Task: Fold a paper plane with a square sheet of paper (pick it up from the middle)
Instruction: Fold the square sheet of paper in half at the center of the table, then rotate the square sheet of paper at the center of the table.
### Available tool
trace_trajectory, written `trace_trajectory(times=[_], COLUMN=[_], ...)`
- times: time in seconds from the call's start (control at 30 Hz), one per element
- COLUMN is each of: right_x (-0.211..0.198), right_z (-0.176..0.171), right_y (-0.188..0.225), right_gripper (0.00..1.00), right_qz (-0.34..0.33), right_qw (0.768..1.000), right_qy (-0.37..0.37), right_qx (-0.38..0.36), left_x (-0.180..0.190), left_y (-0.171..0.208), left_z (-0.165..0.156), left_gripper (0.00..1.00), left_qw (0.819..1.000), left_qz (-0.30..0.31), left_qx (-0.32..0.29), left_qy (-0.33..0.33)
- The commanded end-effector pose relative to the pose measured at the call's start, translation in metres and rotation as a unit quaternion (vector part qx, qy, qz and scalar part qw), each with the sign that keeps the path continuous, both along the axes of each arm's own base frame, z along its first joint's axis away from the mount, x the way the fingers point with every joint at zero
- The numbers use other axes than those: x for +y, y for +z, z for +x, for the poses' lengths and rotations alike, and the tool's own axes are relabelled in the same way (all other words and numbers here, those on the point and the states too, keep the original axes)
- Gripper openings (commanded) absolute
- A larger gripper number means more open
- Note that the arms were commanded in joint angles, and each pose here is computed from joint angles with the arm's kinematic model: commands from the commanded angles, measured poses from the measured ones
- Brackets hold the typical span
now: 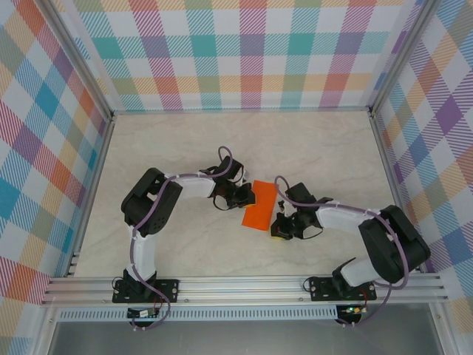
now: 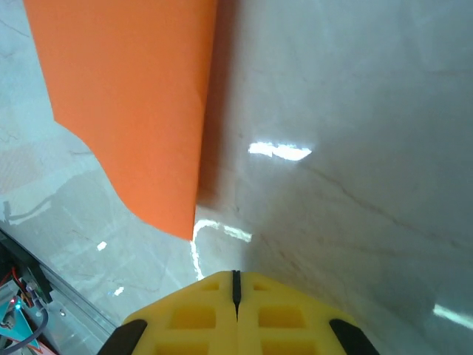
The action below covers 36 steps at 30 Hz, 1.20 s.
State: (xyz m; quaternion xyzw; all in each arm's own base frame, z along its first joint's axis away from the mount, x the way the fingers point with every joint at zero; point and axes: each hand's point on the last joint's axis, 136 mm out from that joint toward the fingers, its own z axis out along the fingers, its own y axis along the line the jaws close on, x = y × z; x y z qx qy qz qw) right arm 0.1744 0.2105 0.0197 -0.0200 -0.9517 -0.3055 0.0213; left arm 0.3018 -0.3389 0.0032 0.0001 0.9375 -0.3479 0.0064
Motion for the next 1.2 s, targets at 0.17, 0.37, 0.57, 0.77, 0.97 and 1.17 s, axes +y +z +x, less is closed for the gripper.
trace_trajectory(times=[0.17,0.37,0.57,0.77,0.97,1.17], right_x=[0.027,0.036,0.012,-0.022,-0.012,0.002], right_z=[0.058,0.073,0.053,0.015,0.031,0.062], right_y=[0.041,0.015,-0.013,-0.031,0.016,0.041], right_gripper=[0.0,0.0,0.0,0.0,0.0,0.0], right_qz=[0.024,0.009,-0.046,-0.102,-0.065,-0.044], right_qw=[0.996,0.997,0.998,0.995,0.996,0.993], right_qy=[-0.021,-0.015,-0.01,-0.016,-0.032,-0.056], right_qx=[-0.089,-0.072,-0.047,-0.005,-0.058,-0.098], left_x=[0.109,0.109,0.108,0.105,0.072,0.013], left_y=[-0.12,-0.118,-0.117,-0.111,-0.083,-0.009], left_z=[-0.078,-0.077,-0.076,-0.071,-0.047,0.001], left_gripper=[0.0,0.0,0.0,0.0,0.0,0.07], left_qw=[0.954,0.954,0.954,0.957,0.975,0.995], left_qz=[0.273,0.273,0.274,0.269,0.209,0.097], left_qx=[0.122,0.121,0.119,0.11,0.074,-0.003], left_qy=[0.012,0.013,0.012,0.009,-0.016,-0.034])
